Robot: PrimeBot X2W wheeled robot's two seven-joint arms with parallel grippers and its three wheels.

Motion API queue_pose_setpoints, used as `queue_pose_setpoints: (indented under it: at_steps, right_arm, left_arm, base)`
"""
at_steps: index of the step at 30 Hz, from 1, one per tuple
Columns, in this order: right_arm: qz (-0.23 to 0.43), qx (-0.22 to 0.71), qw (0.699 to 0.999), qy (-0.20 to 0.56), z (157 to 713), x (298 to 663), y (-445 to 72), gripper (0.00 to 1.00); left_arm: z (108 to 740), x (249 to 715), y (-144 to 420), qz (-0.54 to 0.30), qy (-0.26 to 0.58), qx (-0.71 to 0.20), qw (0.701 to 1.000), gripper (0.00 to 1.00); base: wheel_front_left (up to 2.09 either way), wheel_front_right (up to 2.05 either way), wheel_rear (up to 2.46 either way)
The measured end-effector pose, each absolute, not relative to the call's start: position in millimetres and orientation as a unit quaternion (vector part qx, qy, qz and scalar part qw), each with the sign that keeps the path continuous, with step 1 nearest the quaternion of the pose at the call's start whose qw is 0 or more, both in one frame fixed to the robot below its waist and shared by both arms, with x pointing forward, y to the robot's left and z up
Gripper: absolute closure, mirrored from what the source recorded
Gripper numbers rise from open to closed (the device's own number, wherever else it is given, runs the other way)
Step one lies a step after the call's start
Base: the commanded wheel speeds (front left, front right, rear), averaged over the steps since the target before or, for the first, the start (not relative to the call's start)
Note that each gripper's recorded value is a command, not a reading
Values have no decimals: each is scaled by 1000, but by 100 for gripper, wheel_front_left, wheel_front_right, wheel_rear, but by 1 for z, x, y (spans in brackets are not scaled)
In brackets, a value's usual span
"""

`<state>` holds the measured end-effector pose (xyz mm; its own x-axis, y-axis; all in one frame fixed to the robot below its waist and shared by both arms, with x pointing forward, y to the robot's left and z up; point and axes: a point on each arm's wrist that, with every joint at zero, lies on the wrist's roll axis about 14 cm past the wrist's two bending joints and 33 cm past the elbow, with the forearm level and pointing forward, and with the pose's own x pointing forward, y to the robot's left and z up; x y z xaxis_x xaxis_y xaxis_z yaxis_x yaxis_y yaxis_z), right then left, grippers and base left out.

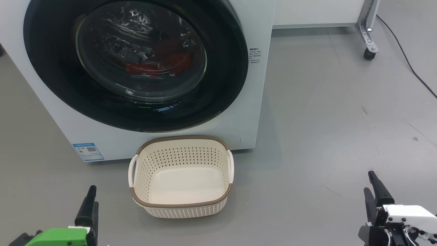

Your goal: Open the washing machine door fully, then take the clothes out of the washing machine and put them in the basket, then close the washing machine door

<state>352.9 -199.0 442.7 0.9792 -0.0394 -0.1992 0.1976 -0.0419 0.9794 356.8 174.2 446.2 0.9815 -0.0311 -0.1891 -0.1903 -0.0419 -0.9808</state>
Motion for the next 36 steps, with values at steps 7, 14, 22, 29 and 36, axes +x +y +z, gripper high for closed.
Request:
queue_pose_setpoints:
  at_steps: [7, 14, 22, 29, 36]
  right_arm:
    - [-85, 701, 706, 50, 446, 354, -202, 0]
    - [-83, 685, 722, 46, 449, 355, -203, 0]
    - [-79, 634, 768, 48, 451, 355, -209, 0]
    - [-73, 577, 812, 50, 455, 357, -213, 0]
    - [-62, 507, 858, 54, 460, 360, -213, 0]
  left_arm:
    - [449, 358, 171, 54, 75, -709, 700, 0]
    - [454, 360, 170, 48, 68, -687, 722, 0]
    - [462, 364, 174, 37, 60, -642, 763, 0]
    - [465, 366, 177, 27, 62, -579, 812, 0]
    - [472, 370, 172, 14, 58, -522, 851, 0]
  base:
    - [0, 0, 0]
    - [0, 0, 0]
    - [0, 0, 0]
    - [0, 0, 0]
    - [0, 0, 0]
